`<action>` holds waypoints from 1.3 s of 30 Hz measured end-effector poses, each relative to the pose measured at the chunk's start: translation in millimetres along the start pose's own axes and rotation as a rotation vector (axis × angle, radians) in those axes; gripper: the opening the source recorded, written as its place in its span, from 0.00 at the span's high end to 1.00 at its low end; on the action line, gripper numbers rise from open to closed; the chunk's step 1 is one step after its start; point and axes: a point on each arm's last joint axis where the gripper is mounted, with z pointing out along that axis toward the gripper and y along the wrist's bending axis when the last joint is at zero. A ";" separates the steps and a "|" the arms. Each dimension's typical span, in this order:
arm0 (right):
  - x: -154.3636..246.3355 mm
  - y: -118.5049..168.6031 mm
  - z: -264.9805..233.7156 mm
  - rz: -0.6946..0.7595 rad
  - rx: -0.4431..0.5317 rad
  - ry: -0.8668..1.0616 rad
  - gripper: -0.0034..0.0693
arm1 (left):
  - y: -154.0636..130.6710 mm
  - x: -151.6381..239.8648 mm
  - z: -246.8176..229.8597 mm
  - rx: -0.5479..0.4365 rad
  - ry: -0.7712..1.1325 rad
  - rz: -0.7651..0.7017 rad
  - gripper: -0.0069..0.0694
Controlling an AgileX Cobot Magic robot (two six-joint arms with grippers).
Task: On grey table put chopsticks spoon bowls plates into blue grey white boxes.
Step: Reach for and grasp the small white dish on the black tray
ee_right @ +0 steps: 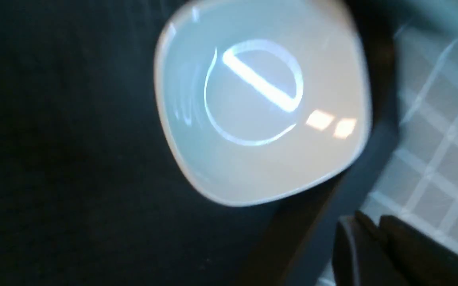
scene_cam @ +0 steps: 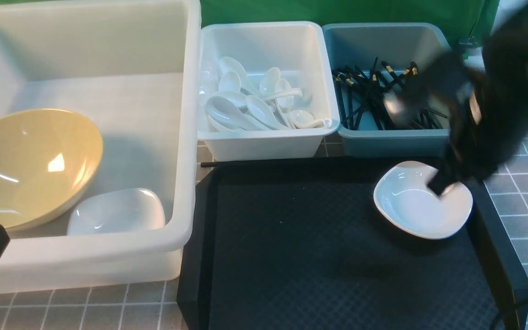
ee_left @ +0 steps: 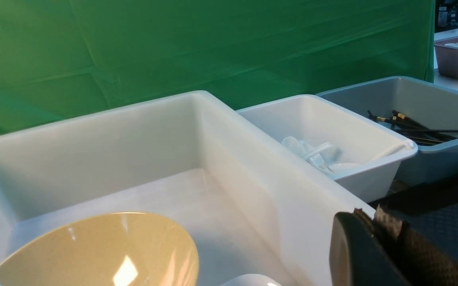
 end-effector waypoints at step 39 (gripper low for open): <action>-4.2 -0.7 70.6 0.109 -0.375 -0.008 0.32 | 1.1 12.4 5.7 -0.022 -0.018 -0.004 0.89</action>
